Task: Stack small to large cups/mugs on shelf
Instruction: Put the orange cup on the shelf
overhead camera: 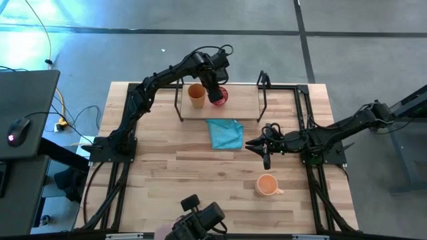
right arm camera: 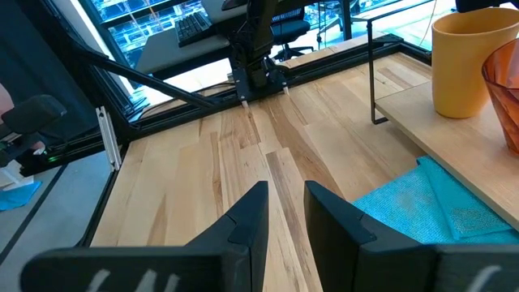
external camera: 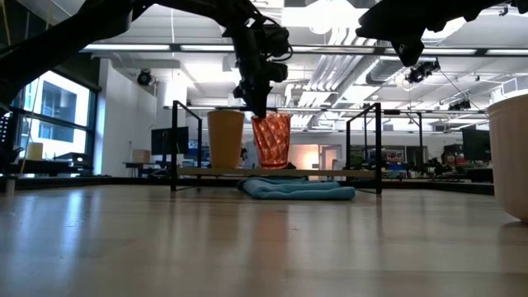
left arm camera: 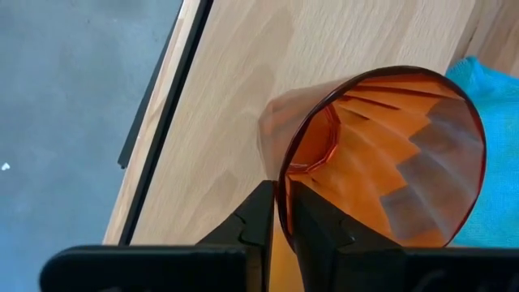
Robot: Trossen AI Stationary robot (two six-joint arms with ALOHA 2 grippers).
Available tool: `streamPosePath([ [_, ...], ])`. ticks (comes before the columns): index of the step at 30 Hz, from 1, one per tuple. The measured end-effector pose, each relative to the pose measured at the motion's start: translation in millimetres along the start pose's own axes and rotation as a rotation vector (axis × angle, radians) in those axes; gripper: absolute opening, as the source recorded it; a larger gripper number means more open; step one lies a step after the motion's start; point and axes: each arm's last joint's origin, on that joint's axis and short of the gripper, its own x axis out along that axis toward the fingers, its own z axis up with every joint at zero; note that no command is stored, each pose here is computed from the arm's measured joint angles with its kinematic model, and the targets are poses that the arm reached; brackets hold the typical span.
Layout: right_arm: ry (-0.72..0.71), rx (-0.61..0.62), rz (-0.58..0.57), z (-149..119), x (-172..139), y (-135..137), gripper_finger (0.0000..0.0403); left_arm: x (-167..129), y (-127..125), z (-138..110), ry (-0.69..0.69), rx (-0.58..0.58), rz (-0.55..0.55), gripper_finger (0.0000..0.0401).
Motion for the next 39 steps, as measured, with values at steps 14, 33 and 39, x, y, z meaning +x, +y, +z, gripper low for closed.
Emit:
streamPosePath([
  [14, 0.000, 0.000, 0.000, 0.0, 0.0, 0.0, 0.0071, 0.1, 2.3, 1.2, -0.016, -0.005, 0.004, 0.0033],
  [33, 0.015, -0.010, -0.006, -1.5, 0.0, -0.6, 0.0071, 0.3, 8.1, 0.3, -0.023, -0.006, -0.019, 0.0115],
  [39, 0.016, -0.011, -0.005, -1.6, 0.0, -0.6, 0.0071, 0.3, 9.6, 2.8, -0.046, -0.006, 0.013, 0.0141],
])
